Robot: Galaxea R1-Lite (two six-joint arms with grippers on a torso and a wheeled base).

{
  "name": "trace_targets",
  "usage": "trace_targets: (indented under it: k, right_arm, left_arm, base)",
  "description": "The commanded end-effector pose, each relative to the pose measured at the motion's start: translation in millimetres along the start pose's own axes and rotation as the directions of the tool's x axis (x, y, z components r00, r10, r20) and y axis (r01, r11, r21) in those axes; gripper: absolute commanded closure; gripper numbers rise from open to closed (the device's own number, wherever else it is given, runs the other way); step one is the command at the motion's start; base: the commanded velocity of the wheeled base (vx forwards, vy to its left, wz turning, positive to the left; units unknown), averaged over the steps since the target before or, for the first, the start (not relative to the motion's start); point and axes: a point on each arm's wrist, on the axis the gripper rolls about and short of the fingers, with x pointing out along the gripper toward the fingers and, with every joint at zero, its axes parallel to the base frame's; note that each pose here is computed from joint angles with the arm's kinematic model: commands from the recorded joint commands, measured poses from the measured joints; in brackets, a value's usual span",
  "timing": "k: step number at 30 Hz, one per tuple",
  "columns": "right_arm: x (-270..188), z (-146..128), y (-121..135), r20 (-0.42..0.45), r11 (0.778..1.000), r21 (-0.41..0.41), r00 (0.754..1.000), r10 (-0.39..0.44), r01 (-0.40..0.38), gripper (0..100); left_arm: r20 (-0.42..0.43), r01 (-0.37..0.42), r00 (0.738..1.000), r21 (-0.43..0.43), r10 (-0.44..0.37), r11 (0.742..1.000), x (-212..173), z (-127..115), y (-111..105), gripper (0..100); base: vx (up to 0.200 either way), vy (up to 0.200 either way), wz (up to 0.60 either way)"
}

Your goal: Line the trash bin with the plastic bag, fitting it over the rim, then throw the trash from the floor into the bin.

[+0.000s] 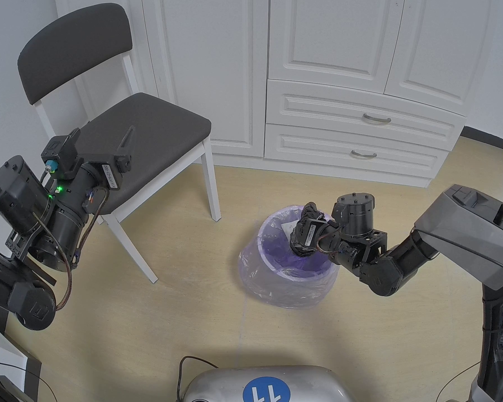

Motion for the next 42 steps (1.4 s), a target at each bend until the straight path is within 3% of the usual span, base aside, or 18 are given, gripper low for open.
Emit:
trace_targets:
  k: [1, 7, 15, 25, 29, 32, 37, 42]
  right_arm:
    - [10, -16, -12, -0.052, 0.999, -0.014, 0.998, -0.039, 0.038, 100]
    - [5, -20, -16, -0.181, 0.994, -0.056, 0.978, -0.100, 0.092, 100]
    - [1, -23, -13, -0.227, 0.993, -0.073, 0.968, -0.106, 0.092, 100]
    - [32, -63, -12, -0.279, 0.993, -0.025, 0.954, -0.114, 0.111, 100]
    - [48, -70, -5, -0.231, 0.992, 0.062, 0.968, -0.097, 0.114, 100]
    - [56, -66, 0, -0.139, 0.982, 0.164, 0.988, -0.071, 0.094, 100]
    - [57, -58, 3, -0.030, 0.977, 0.209, 0.999, -0.025, 0.031, 100]
    - [56, -57, 3, -0.012, 0.977, 0.210, 1.000, -0.016, 0.018, 100]
  left_arm:
    - [-0.009, 0.001, 1.000, 0.004, -0.001, 1.000, -1, -2, 0, 0]
    - [-0.002, 0.000, 1.000, 0.002, 0.000, 1.000, -2, 0, 0, 0]
    - [-0.002, 0.000, 1.000, 0.002, 0.000, 1.000, -2, 0, 0, 0]
    - [-0.007, 0.001, 1.000, 0.004, -0.001, 1.000, -1, -2, 0, 0]
    - [-0.009, 0.001, 1.000, 0.004, -0.001, 1.000, -1, -3, 0, 0]
    - [-0.012, 0.002, 1.000, 0.005, -0.002, 1.000, -1, -4, -1, 0]
    - [-0.013, 0.002, 1.000, 0.005, -0.002, 1.000, -1, -4, -1, 0]
    - [-0.013, 0.002, 1.000, 0.007, -0.002, 1.000, -1, -4, -1, 0]
  base:
    - [0.000, 0.000, 0.00]
    - [0.000, 0.000, 0.00]
    - [0.000, 0.000, 0.00]
    - [0.000, 0.000, 0.00]
    - [0.000, 0.000, 0.00]
    - [0.000, 0.000, 0.00]
    - [0.000, 0.000, 0.00]
    - [0.000, 0.000, 0.00]
